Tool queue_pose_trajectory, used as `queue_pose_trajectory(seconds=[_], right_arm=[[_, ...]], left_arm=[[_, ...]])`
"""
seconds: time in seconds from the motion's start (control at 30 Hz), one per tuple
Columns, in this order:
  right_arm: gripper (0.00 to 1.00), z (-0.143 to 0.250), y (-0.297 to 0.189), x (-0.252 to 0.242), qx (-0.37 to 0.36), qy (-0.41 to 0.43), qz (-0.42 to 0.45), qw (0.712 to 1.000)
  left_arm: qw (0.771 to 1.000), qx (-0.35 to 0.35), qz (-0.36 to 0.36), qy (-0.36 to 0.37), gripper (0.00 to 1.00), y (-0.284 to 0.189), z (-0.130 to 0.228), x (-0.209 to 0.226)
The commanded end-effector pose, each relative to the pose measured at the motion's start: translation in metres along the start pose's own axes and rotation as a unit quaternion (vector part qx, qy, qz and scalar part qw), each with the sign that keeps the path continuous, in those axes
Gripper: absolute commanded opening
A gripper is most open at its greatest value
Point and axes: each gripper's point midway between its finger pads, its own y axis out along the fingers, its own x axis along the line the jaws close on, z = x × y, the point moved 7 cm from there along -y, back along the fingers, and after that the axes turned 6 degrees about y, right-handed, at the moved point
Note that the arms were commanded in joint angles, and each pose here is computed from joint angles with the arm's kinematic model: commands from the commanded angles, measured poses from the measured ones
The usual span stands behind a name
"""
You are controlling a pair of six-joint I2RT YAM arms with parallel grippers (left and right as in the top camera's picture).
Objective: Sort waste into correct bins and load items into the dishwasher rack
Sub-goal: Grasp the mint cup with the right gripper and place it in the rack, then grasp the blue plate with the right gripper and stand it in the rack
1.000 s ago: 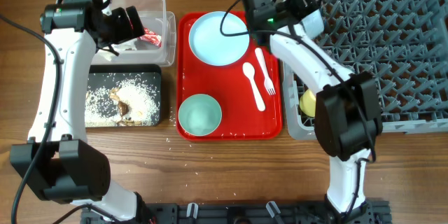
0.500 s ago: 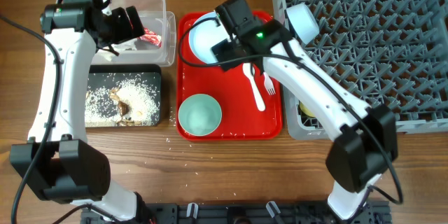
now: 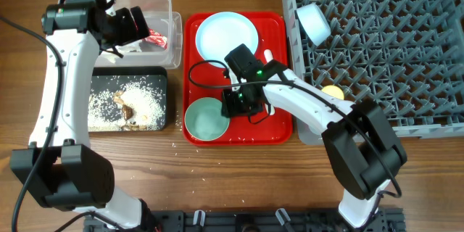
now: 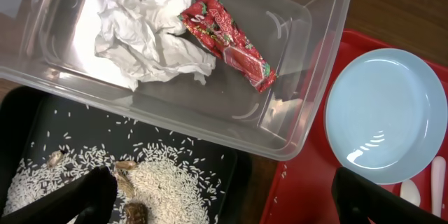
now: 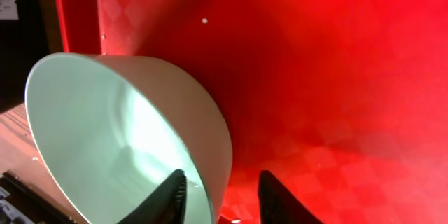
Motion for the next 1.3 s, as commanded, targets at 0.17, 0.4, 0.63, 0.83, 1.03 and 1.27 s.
queue_pose_trajectory(seconds=[0.17,0.4,0.63,0.83,1.03,1.27], right_arm=[[0.04,-0.012,-0.060,-0.010,-0.079,0.045,0.066,0.994],[0.05,0.012,-0.263,-0.072,-0.432,0.140,0.280,0.846],[0.04,0.040,-0.305,-0.107,-0.466,0.126,0.539,0.690],[0.04,-0.022,-0.236,-0.119,-0.305,-0.015,0.679,0.668],[0.04,-0.059,-0.190,-0.129,-0.232,-0.077,0.755,0.609],[0.04,-0.065,-0.171,-0.130,-0.208,-0.109,0.711,0.663]], left_arm=[[1.000,-0.022,-0.002,0.002,1.00,-0.013,-0.006,-0.001],[1.000,-0.022,-0.002,0.002,1.00,-0.013,-0.006,-0.001],[1.000,-0.022,-0.002,0.002,1.00,-0.013,-0.006,-0.001],[1.000,-0.022,-0.002,0.002,1.00,-0.013,-0.006,-0.001],[1.000,-0.022,-0.002,0.002,1.00,-0.013,-0.006,-0.001],[1.000,-0.022,-0.002,0.002,1.00,-0.013,-0.006,-0.001]])
